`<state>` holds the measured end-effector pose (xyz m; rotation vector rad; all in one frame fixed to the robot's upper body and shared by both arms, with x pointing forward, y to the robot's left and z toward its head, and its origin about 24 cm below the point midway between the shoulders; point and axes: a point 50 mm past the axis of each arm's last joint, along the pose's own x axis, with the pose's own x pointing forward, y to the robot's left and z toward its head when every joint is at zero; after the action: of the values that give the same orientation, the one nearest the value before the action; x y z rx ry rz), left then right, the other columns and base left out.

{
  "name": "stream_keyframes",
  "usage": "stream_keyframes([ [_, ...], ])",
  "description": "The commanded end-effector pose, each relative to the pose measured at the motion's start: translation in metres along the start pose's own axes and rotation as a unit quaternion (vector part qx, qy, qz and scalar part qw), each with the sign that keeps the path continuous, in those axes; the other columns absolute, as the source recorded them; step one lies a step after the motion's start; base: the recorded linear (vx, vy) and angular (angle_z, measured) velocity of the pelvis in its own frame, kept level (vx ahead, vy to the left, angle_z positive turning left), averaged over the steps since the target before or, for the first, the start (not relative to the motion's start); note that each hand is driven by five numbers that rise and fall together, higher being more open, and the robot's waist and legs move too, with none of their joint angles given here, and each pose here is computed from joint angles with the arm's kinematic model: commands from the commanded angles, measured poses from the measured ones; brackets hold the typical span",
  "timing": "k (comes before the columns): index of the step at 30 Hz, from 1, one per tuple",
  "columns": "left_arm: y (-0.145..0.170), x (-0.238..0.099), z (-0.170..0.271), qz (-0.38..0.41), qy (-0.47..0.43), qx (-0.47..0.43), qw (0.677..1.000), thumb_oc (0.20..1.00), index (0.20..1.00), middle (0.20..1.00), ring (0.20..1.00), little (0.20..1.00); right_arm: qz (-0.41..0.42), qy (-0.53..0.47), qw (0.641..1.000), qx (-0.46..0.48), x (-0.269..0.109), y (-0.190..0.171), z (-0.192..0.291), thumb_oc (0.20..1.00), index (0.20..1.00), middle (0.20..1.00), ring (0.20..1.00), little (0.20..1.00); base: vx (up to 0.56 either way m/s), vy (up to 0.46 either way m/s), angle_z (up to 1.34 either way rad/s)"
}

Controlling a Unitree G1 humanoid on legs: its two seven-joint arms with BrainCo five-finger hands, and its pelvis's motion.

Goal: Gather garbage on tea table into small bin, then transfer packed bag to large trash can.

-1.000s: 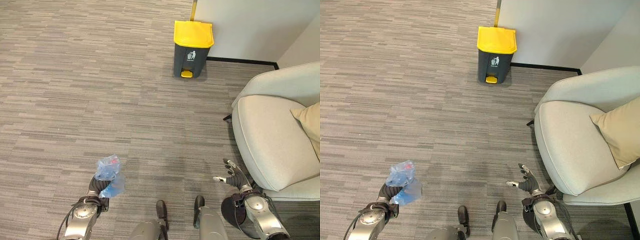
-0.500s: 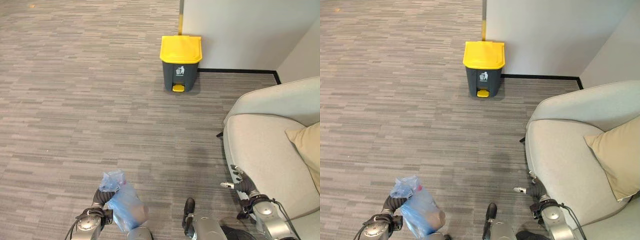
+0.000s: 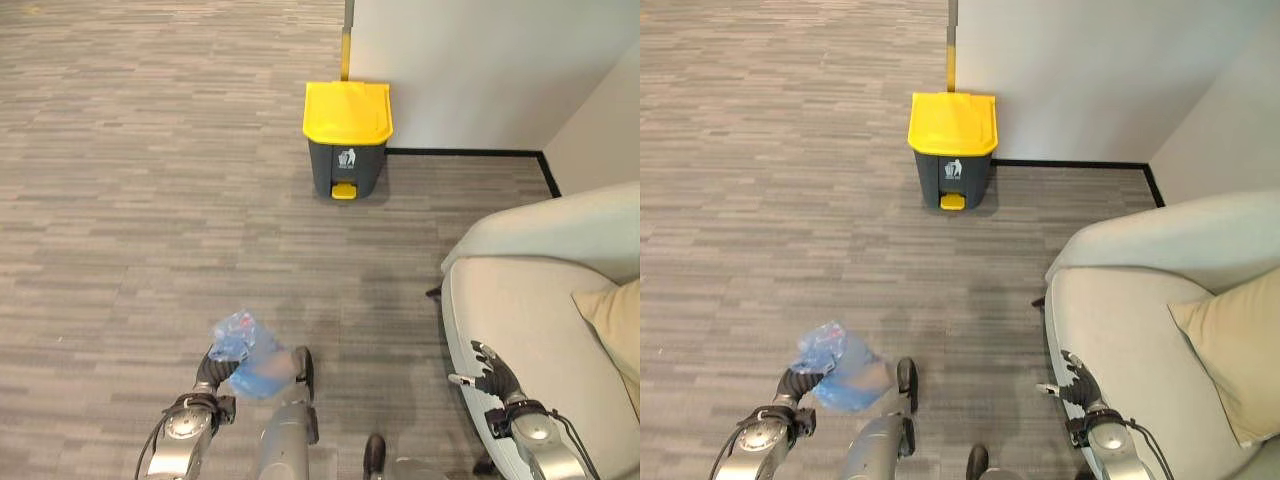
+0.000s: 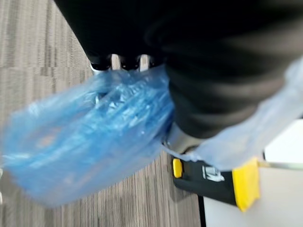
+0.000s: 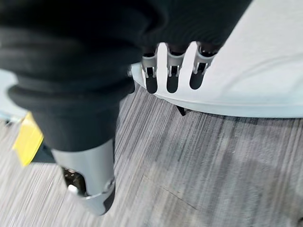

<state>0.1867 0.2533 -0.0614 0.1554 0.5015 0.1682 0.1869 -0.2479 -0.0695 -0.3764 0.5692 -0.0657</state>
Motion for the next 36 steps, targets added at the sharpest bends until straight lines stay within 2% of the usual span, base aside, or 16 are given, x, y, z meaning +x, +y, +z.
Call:
stream_keyframes([
  [1, 0.013, 0.000, 0.028, 0.006, -0.068, 0.035, 0.997, 0.200, 0.200, 0.200, 0.200, 0.200, 0.002, -0.073, 0.997, -0.003, 0.006, -0.003, 0.033, 1.000, 1.000, 1.000, 1.000, 1.000, 0.28, 0.142, -0.45],
  [6, 0.020, 0.002, 0.033, 0.018, -0.075, 0.039, 0.996, 0.200, 0.200, 0.200, 0.200, 0.200, 0.019, -0.107, 0.994, 0.000, 0.013, 0.007, 0.055, 1.000, 1.000, 1.000, 1.000, 1.000, 0.34, 0.209, -0.34],
  [14, 0.022, 0.003, 0.035, 0.026, -0.079, 0.026, 0.996, 0.200, 0.200, 0.200, 0.200, 0.200, 0.026, -0.117, 0.993, 0.007, 0.014, 0.009, 0.062, 1.000, 1.000, 1.000, 1.000, 1.000, 0.29, 0.072, -0.14],
  [20, 0.015, 0.006, 0.037, 0.021, -0.083, 0.016, 0.996, 0.200, 0.200, 0.200, 0.200, 0.200, 0.022, -0.104, 0.994, 0.004, 0.011, 0.003, 0.054, 1.000, 1.000, 1.000, 1.000, 1.000, 0.53, -0.152, 0.21],
  [27, 0.001, 0.006, 0.033, -0.011, -0.077, 0.017, 0.997, 0.200, 0.200, 0.200, 0.200, 0.200, -0.006, -0.079, 0.997, -0.001, 0.006, -0.016, 0.036, 1.000, 1.000, 1.000, 1.000, 1.000, 0.40, -0.305, 1.10],
  [36, -0.004, 0.010, 0.035, -0.018, -0.074, 0.015, 0.997, 0.200, 0.200, 0.200, 0.200, 0.200, -0.036, -0.060, 0.998, 0.003, 0.006, -0.028, 0.027, 1.000, 1.000, 1.000, 1.000, 1.000, 0.25, -0.042, -0.09],
])
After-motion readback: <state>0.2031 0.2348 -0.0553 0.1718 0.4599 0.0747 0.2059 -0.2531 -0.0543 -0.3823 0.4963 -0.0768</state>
